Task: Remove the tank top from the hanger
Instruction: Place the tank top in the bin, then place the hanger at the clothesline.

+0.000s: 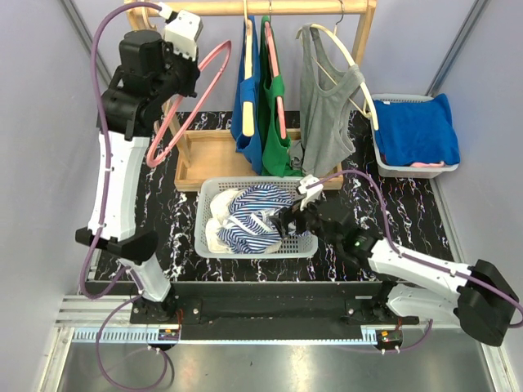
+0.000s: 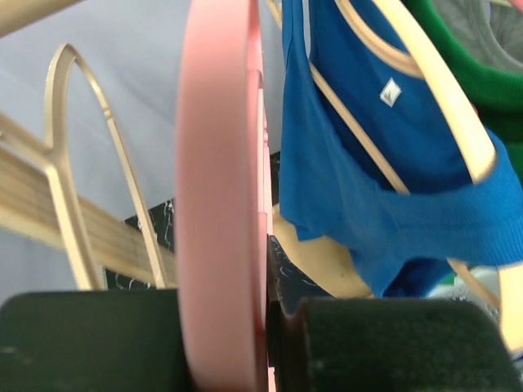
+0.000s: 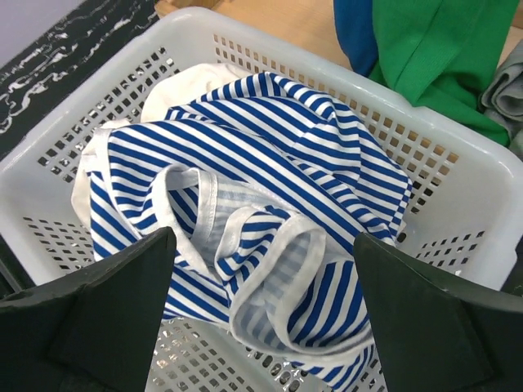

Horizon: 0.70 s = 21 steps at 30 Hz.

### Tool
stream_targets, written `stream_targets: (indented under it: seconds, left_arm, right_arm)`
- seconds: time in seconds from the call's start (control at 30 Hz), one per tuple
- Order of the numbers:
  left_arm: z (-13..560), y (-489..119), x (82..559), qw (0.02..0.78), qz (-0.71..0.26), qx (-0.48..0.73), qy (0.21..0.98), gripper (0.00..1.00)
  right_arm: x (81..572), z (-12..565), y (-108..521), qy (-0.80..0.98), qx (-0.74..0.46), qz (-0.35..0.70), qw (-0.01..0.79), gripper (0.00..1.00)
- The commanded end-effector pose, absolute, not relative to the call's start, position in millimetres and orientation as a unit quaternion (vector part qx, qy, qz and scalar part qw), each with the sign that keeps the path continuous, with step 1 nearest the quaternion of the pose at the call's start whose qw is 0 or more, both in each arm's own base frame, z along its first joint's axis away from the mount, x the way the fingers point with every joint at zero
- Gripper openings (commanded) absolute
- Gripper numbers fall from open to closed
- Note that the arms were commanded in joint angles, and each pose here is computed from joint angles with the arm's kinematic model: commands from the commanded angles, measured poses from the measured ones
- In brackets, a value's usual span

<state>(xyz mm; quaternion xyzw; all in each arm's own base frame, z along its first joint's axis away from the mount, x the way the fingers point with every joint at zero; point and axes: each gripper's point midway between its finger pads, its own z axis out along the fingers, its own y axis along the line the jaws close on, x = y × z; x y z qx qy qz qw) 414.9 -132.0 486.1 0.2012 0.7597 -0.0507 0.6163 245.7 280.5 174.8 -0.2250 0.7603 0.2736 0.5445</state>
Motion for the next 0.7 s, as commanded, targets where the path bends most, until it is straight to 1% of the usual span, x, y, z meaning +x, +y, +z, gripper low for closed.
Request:
stream_targets:
  seconds: [0.0,0.1,0.17,0.2,0.23,0.27,0.3,0.33,0.37,0.4,0.43,0.5,0.53,0.6,0.63,0.67]
  left_arm:
    - [538.2,-145.7,427.0,0.692,-0.083,0.187,0.693,0.00]
    - [537.2,-152.2,422.2,0.690,-0.093,0.205,0.688,0.00]
    - [529.0,-157.9,407.2,0.678,-0.108,0.230,0.690,0.00]
    - [525.3,-159.4,399.7,0.673,-0.110,0.248,0.688,0.00]
    - [528.4,-157.9,380.5,0.674,-0.115,0.261,0.682,0.00]
    - [507.1,-159.0,378.1,0.653,-0.113,0.277,0.696,0.00]
    - [500.8,-157.1,370.6,0.646,-0.112,0.284,0.699,0.00]
    - [504.8,-149.4,352.7,0.649,-0.106,0.286,0.697,0.00]
    - [486.2,-146.2,349.4,0.631,-0.097,0.295,0.711,0.00]
    - [483.1,-141.7,342.1,0.629,-0.090,0.299,0.712,0.00]
    - [486.4,-132.0,324.6,0.632,-0.080,0.297,0.712,0.00]
    - [474.5,-123.4,311.8,0.622,-0.064,0.306,0.718,0.00]
    - [477.8,-117.3,293.1,0.625,-0.060,0.313,0.712,0.00]
    - [480.9,-114.1,273.0,0.627,-0.056,0.339,0.699,0.00]
    - [476.3,-118.5,249.9,0.612,-0.079,0.370,0.695,0.00]
    - [474.9,-120.8,237.7,0.604,-0.085,0.398,0.686,0.00]
  right_arm:
    - [245.5,214.8,276.0,0.716,-0.209,0.298,0.596,1.00]
    - [242.8,254.0,282.7,0.681,-0.215,0.324,0.620,1.00]
    - [240.0,275.1,287.9,0.659,-0.225,0.340,0.631,1.00]
    - [239.0,297.3,290.2,0.638,-0.236,0.345,0.647,1.00]
    - [235.7,307.8,292.3,0.627,-0.248,0.349,0.651,1.00]
    - [227.6,317.9,298.3,0.611,-0.274,0.363,0.648,1.00]
    - [224.4,343.9,299.5,0.588,-0.284,0.367,0.662,1.00]
    - [222.0,350.1,299.3,0.581,-0.305,0.359,0.664,1.00]
    - [214.7,359.9,303.0,0.566,-0.325,0.367,0.663,1.00]
    - [212.7,383.0,302.0,0.544,-0.333,0.365,0.677,1.00]
    - [209.8,390.5,302.6,0.537,-0.342,0.366,0.679,1.00]
    - [202.4,418.6,305.8,0.505,-0.360,0.374,0.690,1.00]
    - [200.6,424.6,307.3,0.498,-0.366,0.376,0.690,1.00]
    - [194.1,443.0,313.0,0.472,-0.385,0.386,0.692,1.00]
    - [190.7,445.7,315.6,0.465,-0.396,0.389,0.689,1.00]
    - [183.3,449.6,319.7,0.450,-0.414,0.399,0.683,1.00]
